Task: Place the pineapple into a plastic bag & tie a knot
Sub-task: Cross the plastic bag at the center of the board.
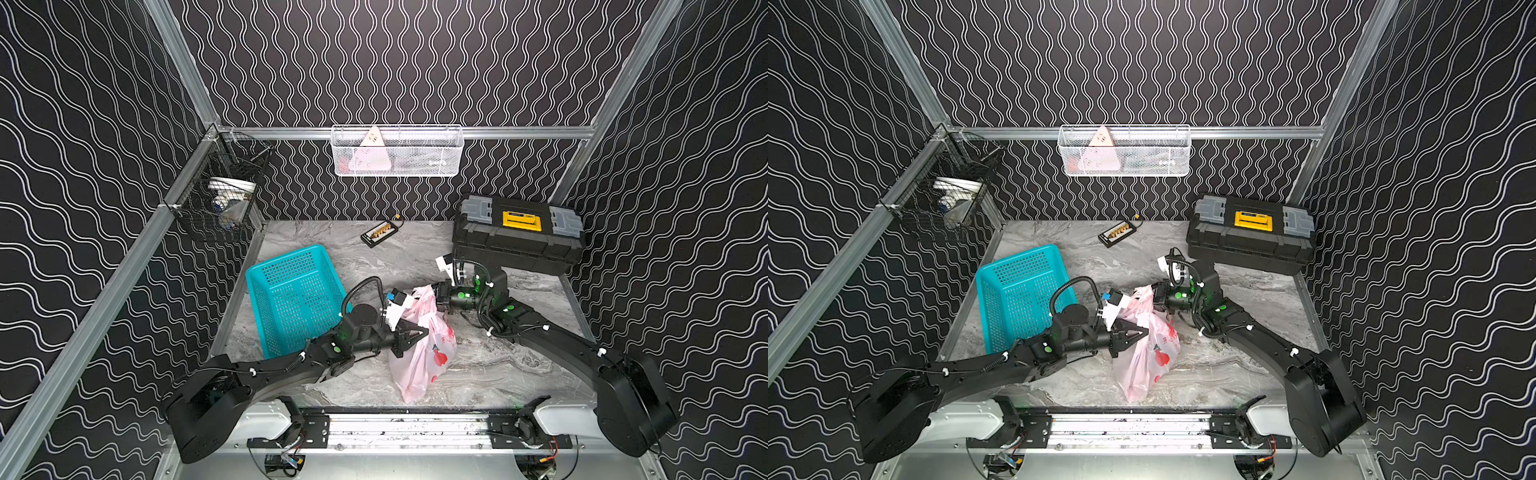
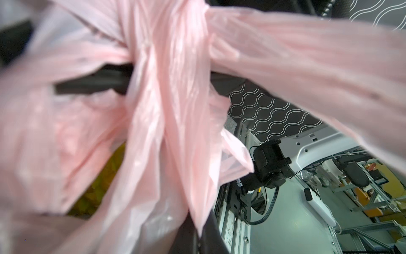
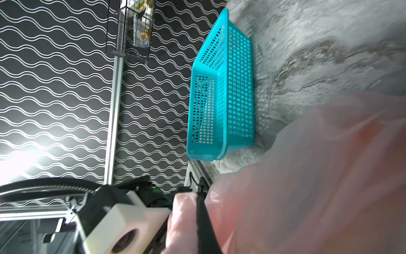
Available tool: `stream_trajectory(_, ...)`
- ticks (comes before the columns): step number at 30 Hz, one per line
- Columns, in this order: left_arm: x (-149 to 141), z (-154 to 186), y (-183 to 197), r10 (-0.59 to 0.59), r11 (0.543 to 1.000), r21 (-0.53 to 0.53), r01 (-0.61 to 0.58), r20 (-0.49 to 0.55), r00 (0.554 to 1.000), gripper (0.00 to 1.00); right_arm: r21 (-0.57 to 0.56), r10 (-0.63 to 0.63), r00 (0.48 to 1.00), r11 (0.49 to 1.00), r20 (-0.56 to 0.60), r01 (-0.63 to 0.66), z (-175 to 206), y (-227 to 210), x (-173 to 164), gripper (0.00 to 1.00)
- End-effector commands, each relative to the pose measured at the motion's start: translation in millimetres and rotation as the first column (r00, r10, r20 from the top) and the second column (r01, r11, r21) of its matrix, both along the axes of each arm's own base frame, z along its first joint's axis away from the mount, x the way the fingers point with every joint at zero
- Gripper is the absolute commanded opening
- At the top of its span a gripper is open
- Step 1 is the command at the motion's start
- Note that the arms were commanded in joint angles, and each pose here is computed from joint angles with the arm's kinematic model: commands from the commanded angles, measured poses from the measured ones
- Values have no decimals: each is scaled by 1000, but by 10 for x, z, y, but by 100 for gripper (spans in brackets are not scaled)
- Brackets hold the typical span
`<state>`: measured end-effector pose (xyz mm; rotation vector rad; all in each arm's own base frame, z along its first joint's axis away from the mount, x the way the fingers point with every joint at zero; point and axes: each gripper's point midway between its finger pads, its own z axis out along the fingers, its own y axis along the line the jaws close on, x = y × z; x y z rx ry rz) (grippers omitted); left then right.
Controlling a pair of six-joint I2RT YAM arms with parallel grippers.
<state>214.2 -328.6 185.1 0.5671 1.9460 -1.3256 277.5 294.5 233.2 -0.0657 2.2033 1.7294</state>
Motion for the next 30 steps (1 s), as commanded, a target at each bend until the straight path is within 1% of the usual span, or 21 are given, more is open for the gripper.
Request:
stream_trajectory(1,-207,-299,-1,-67,995,59,76,-135,989,0,190,-4,983,981,185,-31,651,58,100,0)
stream_trajectory(2,-192,-301,5,-58,995,67,68,-132,989,3,194,6,983,980,183,-42,643,69,93,0)
stream_trajectory(4,-163,-323,47,-30,994,105,44,-132,991,19,194,38,983,978,178,-73,614,94,61,0)
stream_trajectory(6,-158,-268,100,-14,992,121,27,-112,994,32,193,61,983,977,176,-95,590,104,29,0)
stream_trajectory(7,-161,-230,135,-4,992,127,17,-102,995,37,193,66,982,976,175,-100,585,100,25,0)
stream_trajectory(9,-179,-159,208,10,990,140,2,-85,996,42,190,79,980,975,180,-113,587,108,10,0)
stream_trajectory(11,-191,-66,305,30,989,149,-19,-70,997,43,183,83,980,976,181,-117,571,110,12,0)
stream_trajectory(14,-155,186,504,79,990,116,-75,-35,996,45,173,91,979,977,180,-123,541,120,25,0)
stream_trajectory(17,-33,475,753,139,989,56,-138,-18,990,49,172,99,979,976,179,-130,526,129,35,0)
stream_trajectory(19,71,647,882,153,988,-12,-153,-41,987,57,170,99,979,977,180,-130,523,134,45,0)
stream_trajectory(21,203,749,983,157,984,-77,-163,-79,985,61,169,101,979,977,179,-132,519,139,45,0)
stream_trajectory(24,344,833,993,122,976,-165,-141,-118,986,62,169,100,979,977,178,-131,515,138,50,0)
stream_trajectory(30,495,885,868,61,960,-265,-92,-121,991,69,169,108,980,976,166,-137,490,143,33,0)
